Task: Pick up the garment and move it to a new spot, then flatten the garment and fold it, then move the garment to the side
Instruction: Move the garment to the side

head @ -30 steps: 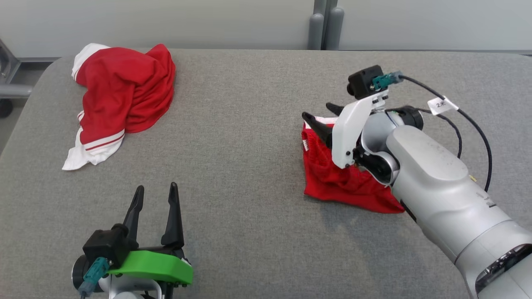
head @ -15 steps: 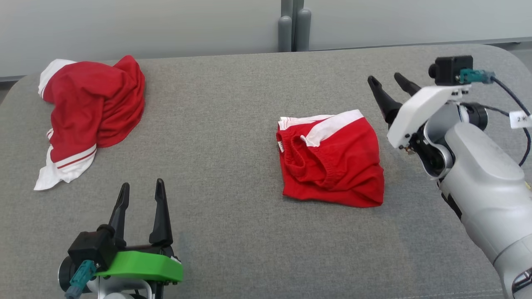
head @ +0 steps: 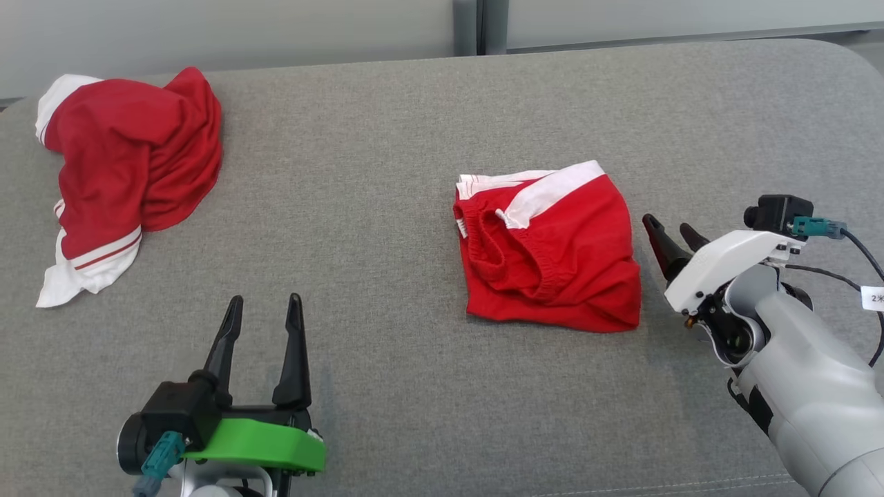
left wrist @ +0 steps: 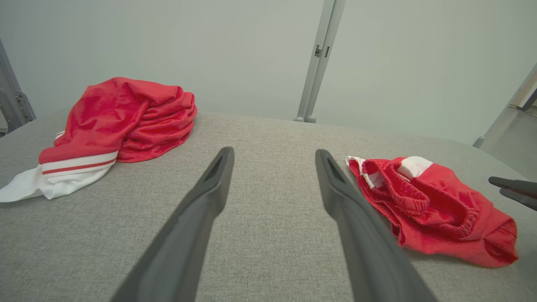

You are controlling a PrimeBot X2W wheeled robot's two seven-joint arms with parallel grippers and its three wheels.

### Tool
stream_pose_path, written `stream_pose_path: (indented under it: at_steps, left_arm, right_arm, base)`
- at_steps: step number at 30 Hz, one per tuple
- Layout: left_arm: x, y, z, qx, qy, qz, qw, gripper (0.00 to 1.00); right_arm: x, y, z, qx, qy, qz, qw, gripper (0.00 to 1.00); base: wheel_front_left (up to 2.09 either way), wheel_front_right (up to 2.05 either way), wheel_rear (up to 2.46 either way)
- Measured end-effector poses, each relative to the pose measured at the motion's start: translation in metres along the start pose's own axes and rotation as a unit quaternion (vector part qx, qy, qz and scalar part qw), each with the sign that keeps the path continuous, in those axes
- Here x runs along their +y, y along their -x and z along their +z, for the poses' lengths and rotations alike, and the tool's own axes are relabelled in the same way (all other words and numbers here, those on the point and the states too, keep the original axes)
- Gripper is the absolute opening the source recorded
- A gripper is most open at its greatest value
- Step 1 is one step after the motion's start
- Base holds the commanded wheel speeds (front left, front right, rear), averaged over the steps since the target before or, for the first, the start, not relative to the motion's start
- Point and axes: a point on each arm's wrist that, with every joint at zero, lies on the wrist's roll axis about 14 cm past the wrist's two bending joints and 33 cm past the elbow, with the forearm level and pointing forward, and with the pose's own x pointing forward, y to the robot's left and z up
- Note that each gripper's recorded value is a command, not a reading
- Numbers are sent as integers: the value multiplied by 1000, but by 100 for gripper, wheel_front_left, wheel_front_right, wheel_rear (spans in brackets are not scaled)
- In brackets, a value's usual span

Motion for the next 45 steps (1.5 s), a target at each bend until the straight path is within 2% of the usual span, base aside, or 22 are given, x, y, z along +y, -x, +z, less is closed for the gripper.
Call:
stream_pose_path:
  at_steps: [3, 16, 17, 18, 20, 22, 30, 35, 41, 45]
  left_arm:
    - [4, 0, -1, 2, -2, 7, 1000, 100]
    - [37, 1, 3, -2, -15, 57, 998, 100]
    - [40, 1, 3, -3, -16, 62, 998, 100]
    - [42, 1, 3, -3, -17, 64, 998, 100]
    - [43, 1, 3, -3, -17, 67, 998, 100]
    - [43, 1, 4, -3, -17, 67, 998, 100]
    - [46, -1, 6, -7, -18, 70, 997, 100]
    - [39, -5, 4, -6, -19, 57, 998, 100]
    - [28, -10, 0, -2, -20, 39, 999, 100]
    - [16, -16, -3, 0, -14, 22, 1000, 100]
  right_arm:
    - [-1, -6, -5, 6, -20, 0, 1000, 100]
    - [15, -35, -41, 74, -39, 22, 996, 98]
    - [18, -37, -40, 76, -40, 25, 996, 76]
    - [20, -38, -39, 76, -39, 28, 996, 48]
    - [22, -40, -39, 78, -36, 31, 996, 29]
    - [22, -40, -39, 80, -34, 32, 996, 0]
    - [20, -36, -35, 78, -20, 36, 996, 0]
    - [1, -31, -23, 70, 13, 21, 997, 0]
    - [-26, -29, 13, 43, 59, -2, 997, 0]
    - [-61, -29, 49, 21, 109, -36, 993, 0]
  base:
    - [0, 0, 0]
    - [0, 0, 0]
    - [0, 0, 0]
    - [0, 0, 0]
    - [0, 0, 0]
    - [0, 0, 0]
    - [0, 0, 0]
    - [0, 0, 0]
    - [0, 0, 0]
    - [0, 0, 0]
